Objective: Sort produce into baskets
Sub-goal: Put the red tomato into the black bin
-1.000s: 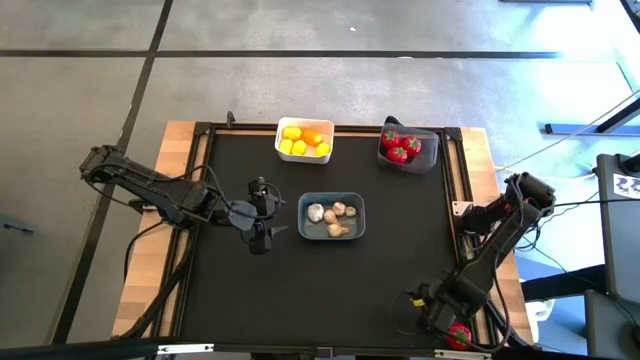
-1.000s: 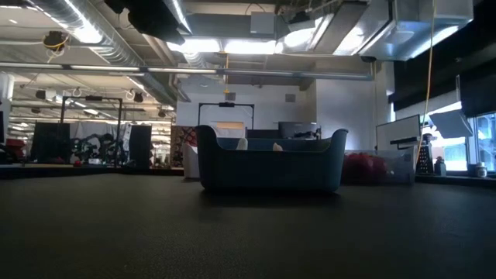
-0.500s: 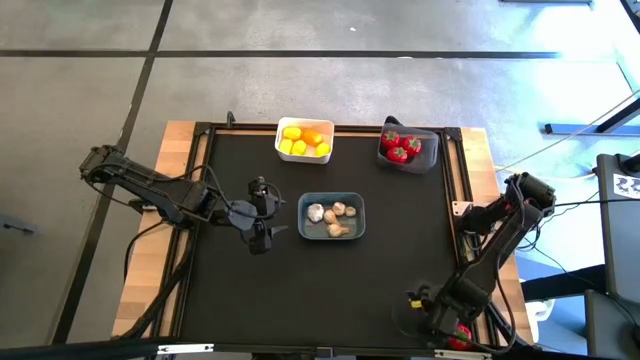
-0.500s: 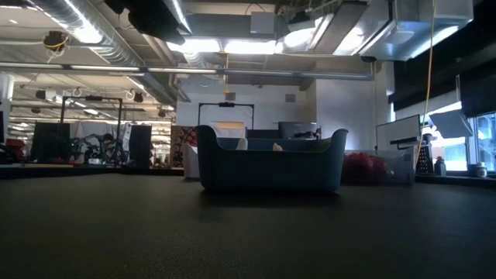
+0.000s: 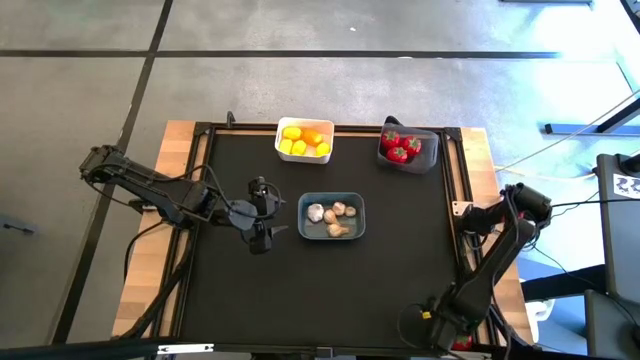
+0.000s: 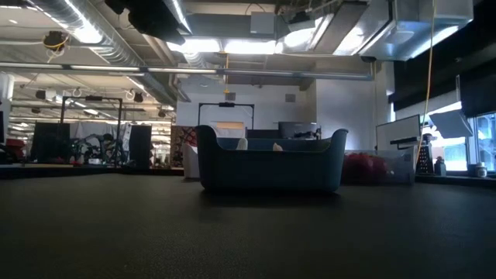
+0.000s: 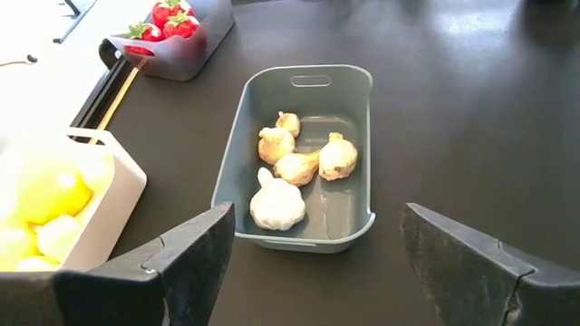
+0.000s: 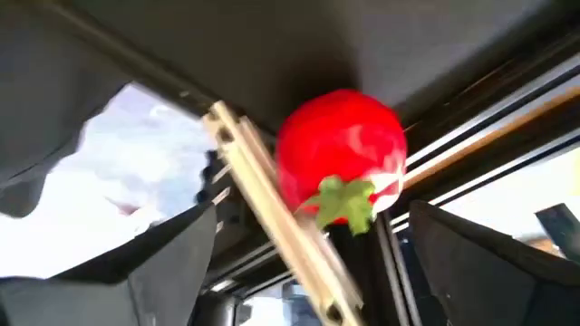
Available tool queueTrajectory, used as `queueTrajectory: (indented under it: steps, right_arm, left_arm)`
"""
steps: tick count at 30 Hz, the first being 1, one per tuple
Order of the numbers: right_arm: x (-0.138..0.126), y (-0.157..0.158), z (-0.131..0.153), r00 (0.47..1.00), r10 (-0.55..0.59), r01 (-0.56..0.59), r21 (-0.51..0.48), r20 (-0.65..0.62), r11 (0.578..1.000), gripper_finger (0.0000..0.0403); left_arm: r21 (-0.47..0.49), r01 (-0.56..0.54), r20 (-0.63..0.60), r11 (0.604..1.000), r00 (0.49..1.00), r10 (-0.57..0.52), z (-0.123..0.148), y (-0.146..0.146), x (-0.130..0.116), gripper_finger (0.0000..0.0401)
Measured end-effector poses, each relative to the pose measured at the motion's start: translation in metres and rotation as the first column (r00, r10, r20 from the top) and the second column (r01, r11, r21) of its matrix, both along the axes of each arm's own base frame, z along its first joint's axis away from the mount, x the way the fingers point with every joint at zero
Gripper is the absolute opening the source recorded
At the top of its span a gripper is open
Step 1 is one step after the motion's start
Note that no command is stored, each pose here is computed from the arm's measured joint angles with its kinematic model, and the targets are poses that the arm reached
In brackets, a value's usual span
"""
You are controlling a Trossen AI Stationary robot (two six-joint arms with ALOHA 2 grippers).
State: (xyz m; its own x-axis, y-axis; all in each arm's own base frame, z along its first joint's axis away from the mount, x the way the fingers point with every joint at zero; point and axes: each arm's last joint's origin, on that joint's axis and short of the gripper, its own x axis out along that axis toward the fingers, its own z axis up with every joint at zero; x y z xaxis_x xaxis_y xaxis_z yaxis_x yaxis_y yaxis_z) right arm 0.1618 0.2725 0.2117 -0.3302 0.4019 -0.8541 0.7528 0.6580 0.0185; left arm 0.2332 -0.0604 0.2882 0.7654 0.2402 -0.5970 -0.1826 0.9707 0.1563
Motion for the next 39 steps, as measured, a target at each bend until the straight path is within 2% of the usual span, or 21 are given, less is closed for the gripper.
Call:
queueTrajectory:
  steps: [16, 22, 25, 32, 39]
  right_arm:
    - [-0.002, 0.013, -0.045, 0.991, 0.074, -0.086, -0.102, -0.114, 0.991, 0.0357]
    - [-0.001, 0.018, -0.057, 0.98, 0.095, -0.107, -0.062, -0.174, 0.992, 0.0355]
    - [-0.001, 0.018, -0.057, 0.978, 0.098, -0.109, -0.052, -0.184, 0.993, 0.0335]
    - [0.01, 0.01, -0.057, 0.981, 0.106, -0.114, -0.039, -0.16, 0.993, 0.0244]
    - [0.028, -0.004, -0.05, 0.991, 0.123, -0.125, -0.041, -0.051, 0.991, 0.0243]
  left_arm:
    - [0.0, 0.001, 0.0, 1.0, 1.0, -0.001, 0.0, 0.0, 0.0, 0.0311]
    - [0.0, 0.0, 0.0, 1.0, 1.0, 0.0, 0.0, 0.0, 0.0, 0.0311]
    - [-0.001, 0.0, 0.001, 1.0, 1.0, 0.0, 0.0, 0.0, 0.0, 0.0311]
    - [-0.007, -0.003, 0.009, 1.0, 1.0, 0.003, 0.001, 0.0, 0.0, 0.0311]
    - [0.008, 0.015, 0.029, 1.0, 0.999, -0.015, 0.003, -0.001, 0.002, 0.0311]
